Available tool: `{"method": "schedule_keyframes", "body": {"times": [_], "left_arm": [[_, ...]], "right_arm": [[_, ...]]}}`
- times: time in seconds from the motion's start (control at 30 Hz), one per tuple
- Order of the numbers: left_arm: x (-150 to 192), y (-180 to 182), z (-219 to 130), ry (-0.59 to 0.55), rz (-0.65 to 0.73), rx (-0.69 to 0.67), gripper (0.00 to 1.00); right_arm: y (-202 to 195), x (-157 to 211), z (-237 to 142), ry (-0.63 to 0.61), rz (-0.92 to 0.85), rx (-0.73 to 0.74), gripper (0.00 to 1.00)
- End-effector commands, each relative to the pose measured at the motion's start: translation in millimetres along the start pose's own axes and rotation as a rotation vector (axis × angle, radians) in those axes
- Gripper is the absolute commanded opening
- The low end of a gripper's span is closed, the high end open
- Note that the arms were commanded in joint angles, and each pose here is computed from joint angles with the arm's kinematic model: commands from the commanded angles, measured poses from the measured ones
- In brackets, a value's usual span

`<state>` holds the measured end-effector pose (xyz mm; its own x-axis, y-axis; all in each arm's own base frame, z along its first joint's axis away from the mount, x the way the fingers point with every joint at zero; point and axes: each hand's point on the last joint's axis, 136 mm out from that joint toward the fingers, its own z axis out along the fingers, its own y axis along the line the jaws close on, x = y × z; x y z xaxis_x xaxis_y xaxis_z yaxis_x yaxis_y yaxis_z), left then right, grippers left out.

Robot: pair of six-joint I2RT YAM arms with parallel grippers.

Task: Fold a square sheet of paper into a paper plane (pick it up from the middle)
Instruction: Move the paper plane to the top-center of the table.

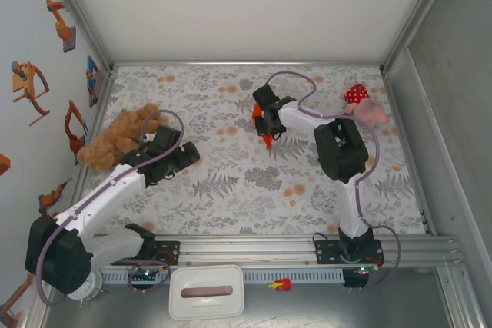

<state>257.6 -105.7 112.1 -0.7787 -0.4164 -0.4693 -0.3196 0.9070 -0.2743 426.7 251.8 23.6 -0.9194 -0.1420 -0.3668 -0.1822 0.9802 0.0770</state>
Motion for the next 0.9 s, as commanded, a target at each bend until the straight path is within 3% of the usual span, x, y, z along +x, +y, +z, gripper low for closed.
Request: {"method": "schedule_keyframes", "body": {"times": [0.0,0.43,0.87], "left_arm": [[4.0,6.6,0.6,0.015,0.018,-0.017,0.96],[6.8,7.9,2.6,0.021,0.020,-0.016,0.96],[5.3,6.2,0.8,0.016,0.016,-0.008,0.96]], "right_arm": [[-7.0,-1.2,5.1,0.014,-0.013,0.036,0.15],[-18.0,19.1,30.9,0.074,-0.005,0.088,0.30],[-18.2,13.7,37.8,0.065,0.057,0.104,0.31]]}}
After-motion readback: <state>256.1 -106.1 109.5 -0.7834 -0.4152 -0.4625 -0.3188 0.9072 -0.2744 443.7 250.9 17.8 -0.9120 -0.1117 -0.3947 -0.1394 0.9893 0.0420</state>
